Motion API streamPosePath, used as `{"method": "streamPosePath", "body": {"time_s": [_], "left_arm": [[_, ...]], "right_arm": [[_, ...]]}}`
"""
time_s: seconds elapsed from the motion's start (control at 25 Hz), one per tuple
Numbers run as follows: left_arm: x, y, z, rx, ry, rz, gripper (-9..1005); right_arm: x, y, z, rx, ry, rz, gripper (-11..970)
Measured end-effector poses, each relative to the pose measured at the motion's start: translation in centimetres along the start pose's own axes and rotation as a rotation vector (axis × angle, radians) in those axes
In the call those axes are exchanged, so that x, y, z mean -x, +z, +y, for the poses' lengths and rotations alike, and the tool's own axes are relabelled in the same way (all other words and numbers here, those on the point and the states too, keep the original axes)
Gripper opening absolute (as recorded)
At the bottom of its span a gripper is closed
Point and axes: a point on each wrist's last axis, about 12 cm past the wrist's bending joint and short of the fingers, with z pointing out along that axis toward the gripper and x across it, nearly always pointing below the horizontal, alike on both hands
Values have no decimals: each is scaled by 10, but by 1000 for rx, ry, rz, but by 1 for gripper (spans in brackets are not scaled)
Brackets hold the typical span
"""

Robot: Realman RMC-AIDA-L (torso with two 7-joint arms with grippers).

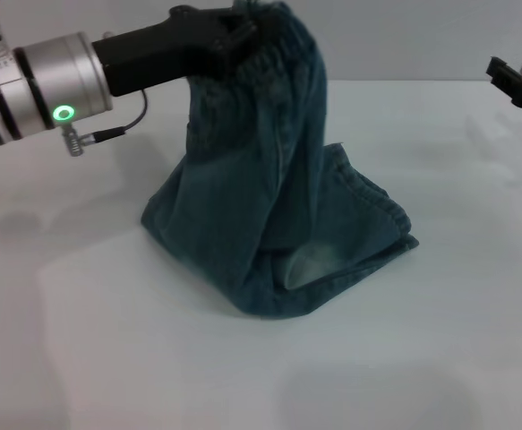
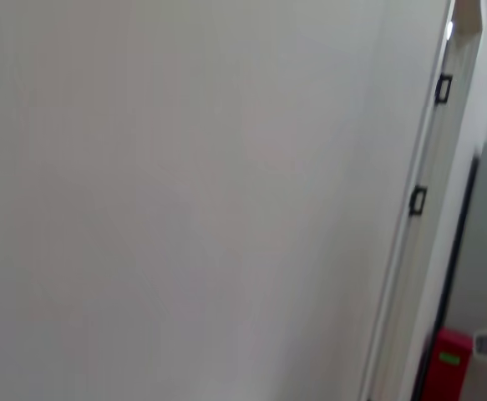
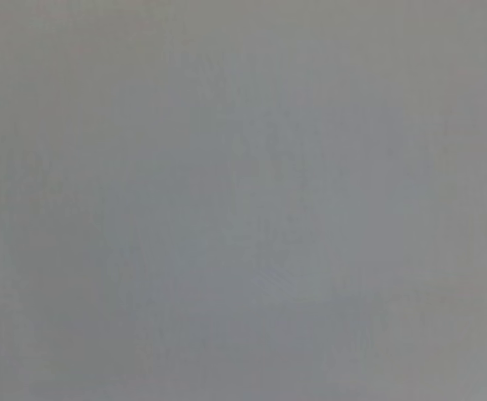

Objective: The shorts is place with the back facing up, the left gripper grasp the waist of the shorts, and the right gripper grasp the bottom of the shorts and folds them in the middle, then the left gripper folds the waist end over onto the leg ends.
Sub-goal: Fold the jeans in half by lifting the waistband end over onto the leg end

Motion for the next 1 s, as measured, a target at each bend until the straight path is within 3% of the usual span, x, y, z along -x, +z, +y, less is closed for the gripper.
{"method": "streamPosePath", "body": {"time_s": [0.32,0.68,0.88,1.0], "left_arm": [[4,5,-6,-38,-18,-51,171],[-1,-10,-5,-11,-25,-94,432],[-8,-35,-6,45,30,-202,665],[-17,-58,-5,142,49,-296,784]], "right_arm": [[-2,-3,-6,-25,13,-5,547],[-2,-3,-5,-22,13,-12,547],[12,-2,11,125,-4,-77,547],[27,-7,31,320,-27,-140,547]]}}
